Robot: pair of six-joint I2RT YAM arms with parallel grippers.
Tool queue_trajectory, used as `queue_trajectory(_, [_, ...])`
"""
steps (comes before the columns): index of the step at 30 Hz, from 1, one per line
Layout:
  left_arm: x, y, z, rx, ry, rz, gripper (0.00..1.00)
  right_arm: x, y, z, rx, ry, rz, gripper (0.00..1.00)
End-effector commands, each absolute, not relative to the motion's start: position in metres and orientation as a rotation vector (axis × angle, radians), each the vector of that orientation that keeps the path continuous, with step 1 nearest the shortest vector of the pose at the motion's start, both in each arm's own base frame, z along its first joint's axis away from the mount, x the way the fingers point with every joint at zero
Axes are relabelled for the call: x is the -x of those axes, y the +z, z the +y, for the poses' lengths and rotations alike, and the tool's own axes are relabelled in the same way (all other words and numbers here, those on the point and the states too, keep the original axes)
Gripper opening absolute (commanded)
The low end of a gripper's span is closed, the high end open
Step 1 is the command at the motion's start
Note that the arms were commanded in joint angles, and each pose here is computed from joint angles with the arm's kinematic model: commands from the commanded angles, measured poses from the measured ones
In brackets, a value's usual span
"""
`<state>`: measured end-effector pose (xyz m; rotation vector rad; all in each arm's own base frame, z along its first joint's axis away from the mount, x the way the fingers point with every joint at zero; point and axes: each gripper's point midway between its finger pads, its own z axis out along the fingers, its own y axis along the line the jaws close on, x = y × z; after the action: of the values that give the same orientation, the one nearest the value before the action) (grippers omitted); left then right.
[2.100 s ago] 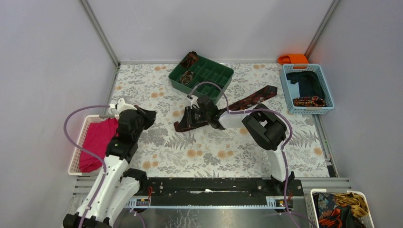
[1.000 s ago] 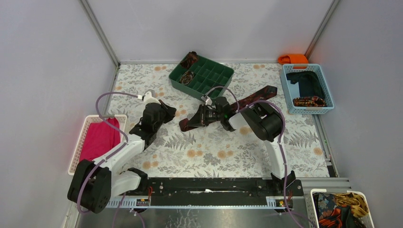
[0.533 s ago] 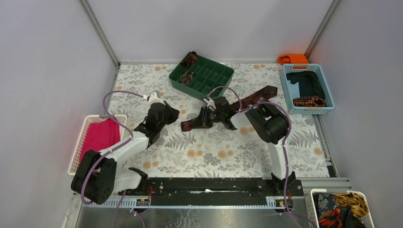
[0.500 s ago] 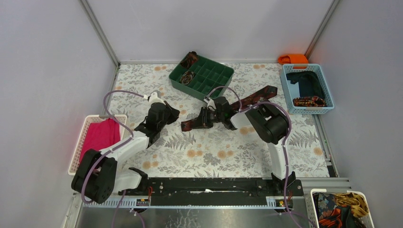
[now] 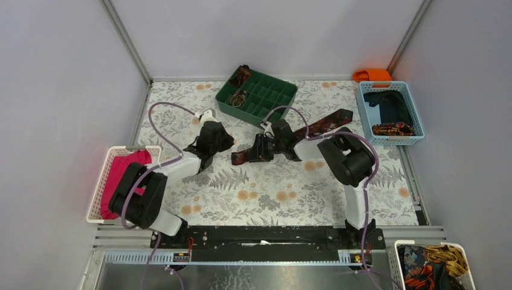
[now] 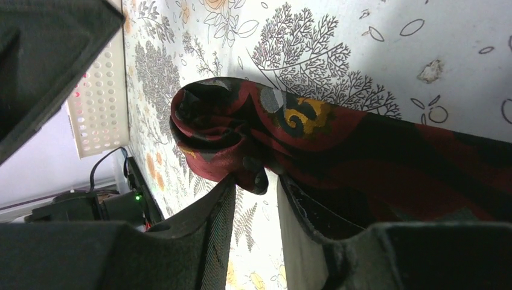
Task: Roll the ties
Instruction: Roll the tie at the center of the board.
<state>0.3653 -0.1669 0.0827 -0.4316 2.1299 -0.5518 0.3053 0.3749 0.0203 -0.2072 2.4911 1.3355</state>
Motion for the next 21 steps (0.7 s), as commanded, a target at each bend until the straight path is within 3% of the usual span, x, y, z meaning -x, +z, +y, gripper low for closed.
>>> queue_trajectory(1, [-0.394,0.084,-0.164,0.386,-0.498,2.111,0.00,-0.314,0.034,0.367,0.235,1.224,2.475,0.41])
queue_trajectory(10, [-0.411,0.036,-0.175,0.292,-0.523,2.221,0.00,-0.301,0.053,0.367,0.330,1.155,2.452,0.46])
queue_trajectory(14, [-0.408,0.028,-0.182,0.242,-0.577,2.232,0.00,-0.288,0.062,0.362,0.449,0.900,2.425,0.46])
queue_trajectory(16, [-0.406,0.026,-0.182,0.234,-0.577,2.239,0.00,-0.278,0.061,0.364,0.481,0.837,2.413,0.39])
queue_trajectory(19, [-0.400,0.020,-0.178,0.235,-0.556,2.254,0.00,-0.266,0.054,0.366,0.486,0.817,2.411,0.11])
queue_trajectory(21, [-0.395,0.016,-0.174,0.253,-0.544,2.264,0.00,-0.258,0.046,0.369,0.484,0.820,2.425,0.04])
